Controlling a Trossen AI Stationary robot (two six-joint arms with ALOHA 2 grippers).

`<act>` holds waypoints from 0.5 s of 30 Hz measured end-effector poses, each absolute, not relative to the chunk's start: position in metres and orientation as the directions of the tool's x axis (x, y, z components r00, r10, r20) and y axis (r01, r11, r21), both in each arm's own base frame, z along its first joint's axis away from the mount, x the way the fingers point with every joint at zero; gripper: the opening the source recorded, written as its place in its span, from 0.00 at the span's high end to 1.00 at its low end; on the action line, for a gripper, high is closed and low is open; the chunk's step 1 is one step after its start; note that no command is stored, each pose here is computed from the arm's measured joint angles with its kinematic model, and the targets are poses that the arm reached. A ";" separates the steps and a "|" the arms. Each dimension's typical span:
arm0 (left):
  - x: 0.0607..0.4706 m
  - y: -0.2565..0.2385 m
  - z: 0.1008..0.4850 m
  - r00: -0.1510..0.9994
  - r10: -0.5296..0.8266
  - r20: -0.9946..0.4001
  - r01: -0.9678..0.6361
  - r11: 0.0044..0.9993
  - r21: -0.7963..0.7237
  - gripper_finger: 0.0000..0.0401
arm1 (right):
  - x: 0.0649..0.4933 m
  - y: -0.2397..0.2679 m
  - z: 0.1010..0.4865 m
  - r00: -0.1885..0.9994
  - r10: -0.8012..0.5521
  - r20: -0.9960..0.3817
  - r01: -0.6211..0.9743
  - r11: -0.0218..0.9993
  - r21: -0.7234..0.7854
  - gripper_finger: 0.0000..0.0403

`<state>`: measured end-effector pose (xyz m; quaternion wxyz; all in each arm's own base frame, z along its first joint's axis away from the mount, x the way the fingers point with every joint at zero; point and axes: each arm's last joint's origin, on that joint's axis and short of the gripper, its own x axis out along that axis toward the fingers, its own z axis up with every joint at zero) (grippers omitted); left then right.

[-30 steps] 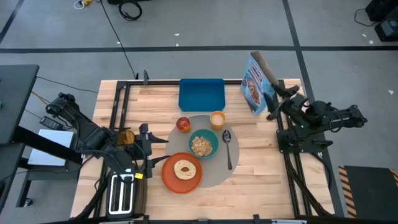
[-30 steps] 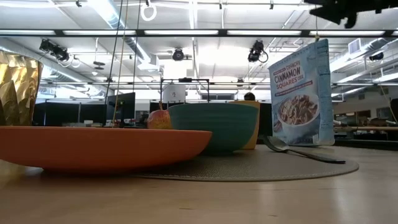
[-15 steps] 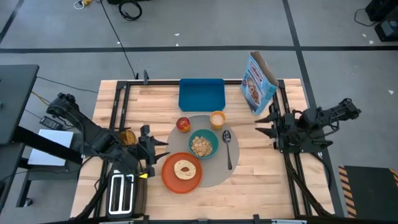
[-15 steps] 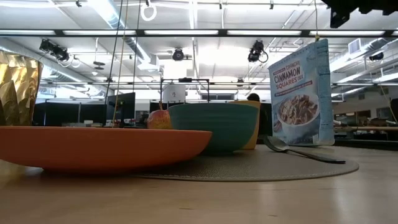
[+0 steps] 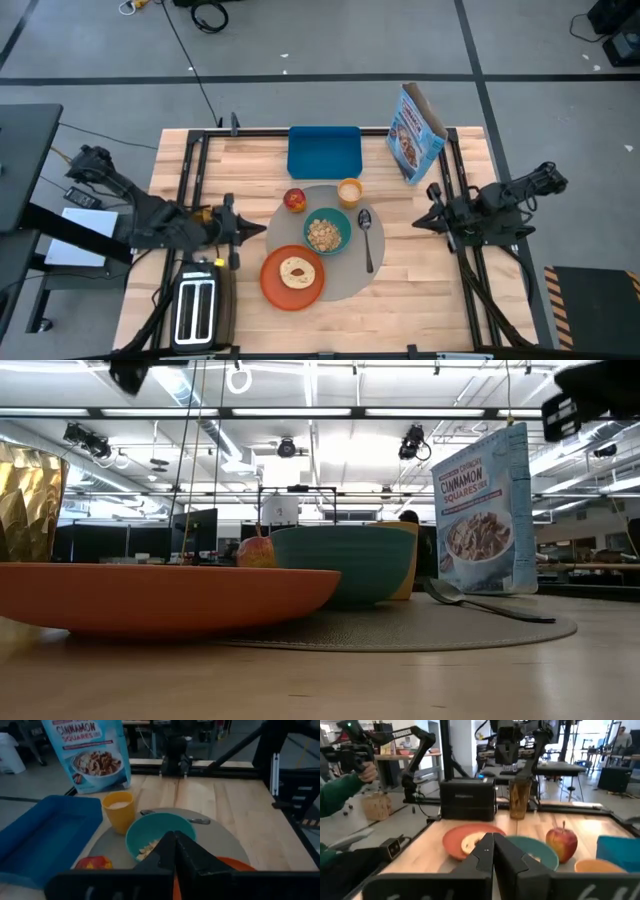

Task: Arrange a breakfast setting
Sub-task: Return to Home Position

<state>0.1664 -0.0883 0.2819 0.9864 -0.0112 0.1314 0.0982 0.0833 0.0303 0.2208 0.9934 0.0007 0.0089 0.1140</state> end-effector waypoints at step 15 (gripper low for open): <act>0.138 -0.038 0.233 0.954 0.259 -0.148 -0.273 0.959 -0.081 0.98 | 0.089 0.035 0.171 0.960 0.279 -0.005 -0.279 0.959 0.052 0.98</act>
